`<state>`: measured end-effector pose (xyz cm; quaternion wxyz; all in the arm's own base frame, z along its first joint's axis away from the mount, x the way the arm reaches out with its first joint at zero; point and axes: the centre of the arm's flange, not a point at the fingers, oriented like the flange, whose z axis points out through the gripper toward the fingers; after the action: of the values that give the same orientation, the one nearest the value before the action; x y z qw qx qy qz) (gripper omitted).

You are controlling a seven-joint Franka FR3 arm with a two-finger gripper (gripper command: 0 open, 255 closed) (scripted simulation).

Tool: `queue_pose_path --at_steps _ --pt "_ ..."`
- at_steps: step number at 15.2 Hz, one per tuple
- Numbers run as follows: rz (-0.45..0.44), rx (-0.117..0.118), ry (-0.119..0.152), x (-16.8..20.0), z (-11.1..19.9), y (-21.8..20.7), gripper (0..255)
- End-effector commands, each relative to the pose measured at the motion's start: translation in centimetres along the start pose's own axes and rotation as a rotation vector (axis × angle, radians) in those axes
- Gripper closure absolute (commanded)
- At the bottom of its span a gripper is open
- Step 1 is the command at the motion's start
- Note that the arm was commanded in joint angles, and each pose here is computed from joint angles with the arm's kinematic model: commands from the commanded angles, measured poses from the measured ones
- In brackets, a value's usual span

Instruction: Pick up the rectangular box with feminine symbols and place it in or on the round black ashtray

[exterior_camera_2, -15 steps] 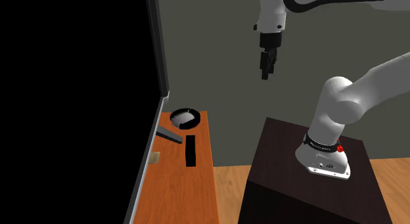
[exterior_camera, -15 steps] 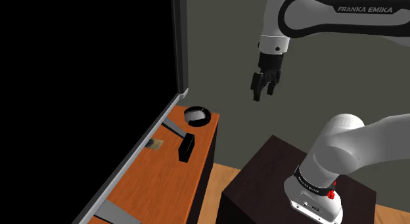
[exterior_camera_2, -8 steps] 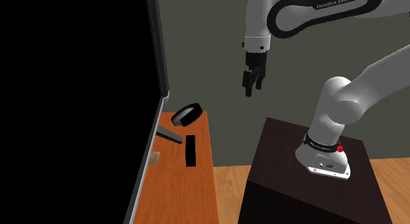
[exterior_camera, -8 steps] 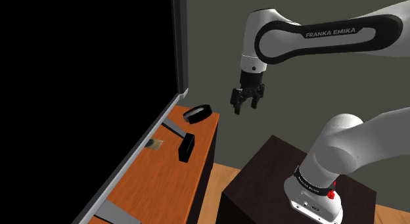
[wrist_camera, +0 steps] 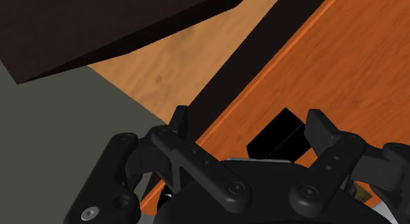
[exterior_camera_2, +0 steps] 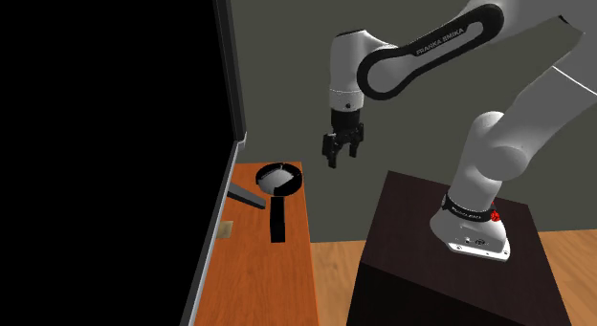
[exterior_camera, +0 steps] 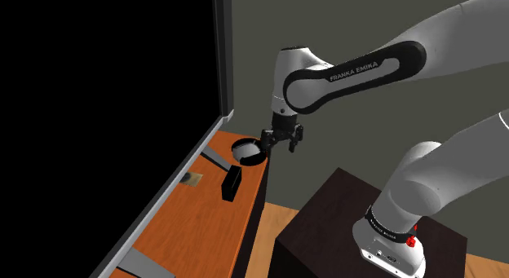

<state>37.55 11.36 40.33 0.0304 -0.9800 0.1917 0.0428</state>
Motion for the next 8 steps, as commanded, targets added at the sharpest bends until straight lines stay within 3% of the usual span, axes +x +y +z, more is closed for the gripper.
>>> queue_pose_path --at_steps 1,8 --pt "0.043 0.002 0.011 1.0 1.9 -1.5 0" --pt "0.184 -0.001 0.041 5.4 8.5 -5.9 0"
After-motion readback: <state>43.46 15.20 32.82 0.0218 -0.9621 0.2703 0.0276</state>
